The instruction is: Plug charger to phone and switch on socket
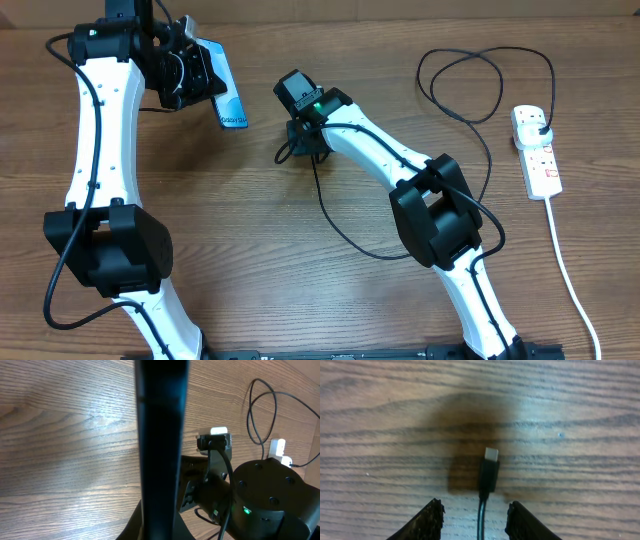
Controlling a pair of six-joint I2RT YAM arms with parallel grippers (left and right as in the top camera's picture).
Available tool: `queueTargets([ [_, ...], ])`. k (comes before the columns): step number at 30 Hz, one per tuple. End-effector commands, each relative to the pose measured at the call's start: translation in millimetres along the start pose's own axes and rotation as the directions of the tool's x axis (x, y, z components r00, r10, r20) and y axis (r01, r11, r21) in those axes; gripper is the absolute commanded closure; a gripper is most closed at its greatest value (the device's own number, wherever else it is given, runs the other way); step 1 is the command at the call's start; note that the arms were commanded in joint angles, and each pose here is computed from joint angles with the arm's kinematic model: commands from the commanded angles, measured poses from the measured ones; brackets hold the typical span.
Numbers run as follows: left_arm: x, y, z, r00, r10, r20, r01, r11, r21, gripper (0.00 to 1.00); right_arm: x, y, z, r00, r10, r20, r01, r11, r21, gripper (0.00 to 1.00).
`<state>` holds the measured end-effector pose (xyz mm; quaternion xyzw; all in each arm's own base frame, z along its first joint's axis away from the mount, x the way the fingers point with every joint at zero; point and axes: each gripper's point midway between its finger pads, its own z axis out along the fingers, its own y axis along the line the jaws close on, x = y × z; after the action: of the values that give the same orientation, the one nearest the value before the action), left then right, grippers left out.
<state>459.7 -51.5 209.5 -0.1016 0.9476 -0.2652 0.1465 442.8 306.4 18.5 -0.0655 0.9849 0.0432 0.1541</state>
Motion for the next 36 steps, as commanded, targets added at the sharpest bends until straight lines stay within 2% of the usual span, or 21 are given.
queueTargets([
  [1,-2,-8,-3,0.999,0.035,0.01,-0.035,0.999,0.027,0.96,-3,-5,7,1.0,0.001,0.006,-0.001,1.0,0.012,0.59],
  [11,-1,-7,-3,0.999,0.033,0.007,-0.034,0.999,0.027,0.96,13,-11,30,0.999,-0.002,-0.049,0.004,0.999,0.041,0.6],
  [17,-1,-8,-3,0.999,0.034,0.008,-0.034,0.999,0.027,0.96,13,-14,30,0.998,0.003,-0.056,-0.001,0.999,0.038,0.72],
  [24,-1,-8,-3,0.999,0.034,0.007,-0.034,0.999,0.027,0.96,9,-22,31,0.998,0.023,-0.059,-0.021,0.999,0.035,0.74],
  [29,-1,-8,-3,0.999,0.035,0.009,-0.035,0.999,0.027,0.96,9,-20,31,0.997,0.029,-0.066,-0.028,1.0,0.013,0.81],
  [36,-2,-8,-3,0.999,0.036,0.01,-0.036,0.999,0.027,0.96,11,-16,31,0.997,0.022,-0.069,-0.022,1.0,0.007,0.81],
])
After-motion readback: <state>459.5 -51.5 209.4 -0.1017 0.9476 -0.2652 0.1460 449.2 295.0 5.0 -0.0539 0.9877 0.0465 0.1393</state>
